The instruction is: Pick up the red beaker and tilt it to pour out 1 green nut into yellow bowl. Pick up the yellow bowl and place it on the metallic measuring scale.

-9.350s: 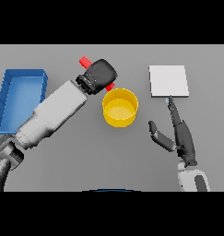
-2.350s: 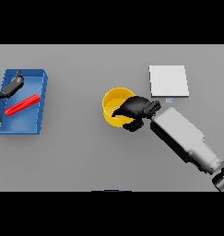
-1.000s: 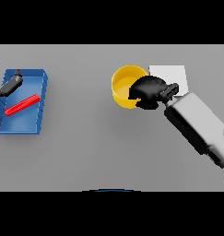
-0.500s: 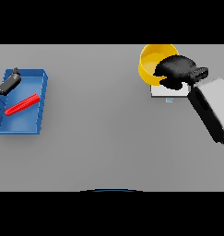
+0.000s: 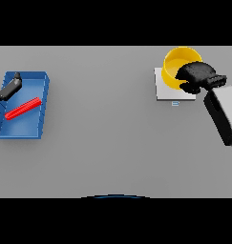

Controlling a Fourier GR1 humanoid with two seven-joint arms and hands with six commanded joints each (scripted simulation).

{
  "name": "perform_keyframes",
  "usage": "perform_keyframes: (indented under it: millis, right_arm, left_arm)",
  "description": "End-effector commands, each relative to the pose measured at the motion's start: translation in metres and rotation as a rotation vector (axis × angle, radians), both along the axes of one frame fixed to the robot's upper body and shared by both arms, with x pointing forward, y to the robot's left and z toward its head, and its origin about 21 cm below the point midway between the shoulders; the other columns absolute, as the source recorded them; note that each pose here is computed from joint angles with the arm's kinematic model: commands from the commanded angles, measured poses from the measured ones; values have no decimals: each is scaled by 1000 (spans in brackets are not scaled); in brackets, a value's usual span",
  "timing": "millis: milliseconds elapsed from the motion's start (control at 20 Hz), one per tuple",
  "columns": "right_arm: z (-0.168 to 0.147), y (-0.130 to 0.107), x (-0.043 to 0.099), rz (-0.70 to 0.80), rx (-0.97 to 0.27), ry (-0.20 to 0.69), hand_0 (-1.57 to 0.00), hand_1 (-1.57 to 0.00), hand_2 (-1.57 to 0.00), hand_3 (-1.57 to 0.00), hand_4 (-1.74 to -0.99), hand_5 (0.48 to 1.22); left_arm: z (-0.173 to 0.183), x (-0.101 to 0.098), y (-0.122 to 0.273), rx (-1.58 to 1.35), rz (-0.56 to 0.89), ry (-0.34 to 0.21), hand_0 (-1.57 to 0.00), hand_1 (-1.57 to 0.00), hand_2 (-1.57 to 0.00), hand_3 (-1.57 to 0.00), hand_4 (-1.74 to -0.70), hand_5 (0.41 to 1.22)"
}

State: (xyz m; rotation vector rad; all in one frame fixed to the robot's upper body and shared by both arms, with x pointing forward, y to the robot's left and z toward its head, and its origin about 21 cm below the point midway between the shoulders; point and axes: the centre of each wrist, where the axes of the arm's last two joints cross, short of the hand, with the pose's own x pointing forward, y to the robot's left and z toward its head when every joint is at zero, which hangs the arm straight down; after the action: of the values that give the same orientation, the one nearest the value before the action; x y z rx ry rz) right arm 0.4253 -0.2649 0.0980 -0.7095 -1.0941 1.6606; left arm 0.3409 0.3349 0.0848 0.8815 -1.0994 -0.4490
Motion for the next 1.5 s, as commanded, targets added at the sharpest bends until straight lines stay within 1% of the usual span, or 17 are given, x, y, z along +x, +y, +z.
perform_keyframes:
  millis: [0, 150, 300, 400, 450, 500, 600, 650, 750, 800, 850, 950, 1000, 1050, 1150, 1300, 1450]
  right_arm:
    - [-1, -2, 2, -1, 0, 4, -1571, -1571, -1396, -1362, -1741, 1221]
    - [-12, -6, 2, -12, 18, 13, -1571, -1571, -1379, -1331, -1741, 1221]
    - [-20, -9, 2, 3, 54, 20, -1571, -1571, -1345, -1403, -1741, 1221]
    - [-22, -5, 4, -3, 60, 25, -1501, -1571, -1330, -1463, -1741, 1221]
    - [-22, -3, 4, -7, 60, 25, -1464, -1571, -1335, -1451, -1741, 1221]
    - [-20, -4, 5, -1, 59, 26, -1448, -1501, -1382, -1390, -1734, 1221]
    - [-19, -3, 5, -6, 72, 31, -1492, -1484, -1450, -1097, -1737, 1221]
    - [-18, -1, 6, -9, 77, 32, -1439, -1337, -1286, -990, -1688, 1221]
    - [-17, -1, 6, -8, 59, 40, -990, -882, -921, -796, -1629, 1080]
    - [-18, -3, 6, -9, 38, 49, -792, -705, -782, -723, -1609, 1029]
    - [-20, -2, 6, -7, 13, 52, -634, -564, -660, -661, -1593, 987]
    - [-20, -2, 6, 20, 5, 61, -405, -360, -464, -552, -1567, 929]
    - [-19, -2, 7, 41, 0, 57, -324, -288, -381, -506, -1560, 909]
    - [-18, -4, 7, 52, 4, 58, -259, -230, -305, -464, -1554, 891]
    - [-17, -3, 7, 53, 20, 50, -165, -147, -195, -394, -1546, 856]
    - [-22, -1, 6, 56, 31, 47, -84, -75, -99, -296, -1530, 809]
    - [-20, -6, 7, 12, 25, 59, -43, -38, -50, -219, -1509, 774]
  left_arm:
    - [-1, -2, 2, 1, 3, 1, 1, 1, 1, 1, -722, 681]
    - [0, 2, 1, -6, 2, -8, 1, 1, 1, 1, -725, 676]
    - [3, 4, 2, -3, 7, -2, 1, 1, 1, 1, -726, 673]
    - [0, 1, 3, 6, 2, 6, 1, 1, 1, 1, -723, 669]
    - [1, 0, 1, 8, -2, -4, 1, 1, 1, 1, -722, 668]
    - [5, 3, 3, 8, 0, -12, 1, 1, 1, 1, -724, 667]
    - [2, 3, -3, 5, -8, 1, 1, 1, 1, 1, -724, 671]
    - [0, 1, -1, 10, -10, 3, 1, 1, 1, 1, -722, 671]
    - [0, 6, -4, 8, 2, 10, 1, 1, 1, 1, -719, 668]
    - [1, 5, -2, 9, 0, 1, 1, 1, 1, 1, -719, 667]
    - [2, 5, -2, 6, -3, 0, 1, 1, 1, 1, -718, 666]
    - [1, 3, 0, 1, -5, -8, 1, 1, 1, 1, -721, 663]
    - [1, 4, -1, 0, -7, -9, 1, 1, 1, 1, -724, 662]
    - [0, 7, -2, 0, 2, 6, 1, 1, 1, 1, -723, 663]
    - [-1, 5, 0, 1, 6, 4, 1, 1, 1, 1, -722, 664]
    - [-1, 7, 1, -3, 5, 5, 1, 1, 1, 1, -726, 665]
    - [2, 7, -1, 6, -13, -5, 1, 1, 1, 1, -722, 664]
